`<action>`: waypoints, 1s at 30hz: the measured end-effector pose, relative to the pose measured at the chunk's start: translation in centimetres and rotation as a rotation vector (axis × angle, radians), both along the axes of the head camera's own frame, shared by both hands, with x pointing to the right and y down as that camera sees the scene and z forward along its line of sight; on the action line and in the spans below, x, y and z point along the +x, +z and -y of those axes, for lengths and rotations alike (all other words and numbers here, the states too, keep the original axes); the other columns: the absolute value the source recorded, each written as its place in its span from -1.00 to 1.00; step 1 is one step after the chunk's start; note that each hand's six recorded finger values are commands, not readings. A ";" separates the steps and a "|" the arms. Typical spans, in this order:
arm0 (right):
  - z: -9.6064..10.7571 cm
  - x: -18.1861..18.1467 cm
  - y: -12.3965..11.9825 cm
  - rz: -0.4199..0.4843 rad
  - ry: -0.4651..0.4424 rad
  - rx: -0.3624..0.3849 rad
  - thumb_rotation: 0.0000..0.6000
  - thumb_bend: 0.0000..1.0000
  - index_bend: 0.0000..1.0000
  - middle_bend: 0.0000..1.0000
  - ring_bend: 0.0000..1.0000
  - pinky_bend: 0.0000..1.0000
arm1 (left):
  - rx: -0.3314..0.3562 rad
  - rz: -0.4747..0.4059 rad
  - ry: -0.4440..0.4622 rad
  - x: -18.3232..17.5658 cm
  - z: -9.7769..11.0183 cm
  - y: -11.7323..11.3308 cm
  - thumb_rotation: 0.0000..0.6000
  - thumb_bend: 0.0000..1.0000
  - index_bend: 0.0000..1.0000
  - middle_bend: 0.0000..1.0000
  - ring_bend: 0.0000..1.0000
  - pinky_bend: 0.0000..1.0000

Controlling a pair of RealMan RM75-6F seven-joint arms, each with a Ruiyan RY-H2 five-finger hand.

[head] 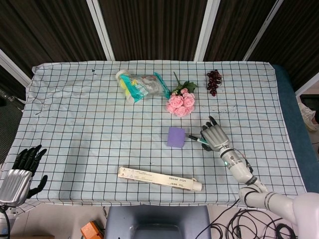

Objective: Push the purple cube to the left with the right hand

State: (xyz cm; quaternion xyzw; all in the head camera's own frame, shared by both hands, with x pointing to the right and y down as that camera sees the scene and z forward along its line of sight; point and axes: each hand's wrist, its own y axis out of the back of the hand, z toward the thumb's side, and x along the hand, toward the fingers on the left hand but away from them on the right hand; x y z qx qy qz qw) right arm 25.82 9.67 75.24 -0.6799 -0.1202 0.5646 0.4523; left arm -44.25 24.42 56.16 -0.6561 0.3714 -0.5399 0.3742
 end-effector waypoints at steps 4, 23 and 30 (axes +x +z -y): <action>-0.2 -0.4 -0.5 0.013 -0.026 0.011 1.00 0.06 0.55 -0.09 -0.45 -0.66 | 0.002 0.000 -0.001 0.0 0.0 0.0 1.00 -0.15 -1.00 -1.00 -1.00 -0.86; 0.6 -6.3 0.0 0.035 -0.093 0.025 1.00 0.08 0.55 -0.09 -0.44 -0.66 | 0.006 -0.002 -0.007 -0.2 -0.2 -0.3 1.00 -0.15 -1.00 -1.00 -1.00 -0.85; 1.3 -10.1 0.2 0.052 -0.108 0.026 1.00 0.07 0.55 -0.09 -0.44 -0.66 | 0.006 -0.015 -0.004 -0.3 -0.3 -0.5 1.00 -0.15 -1.00 -1.00 -1.00 -0.85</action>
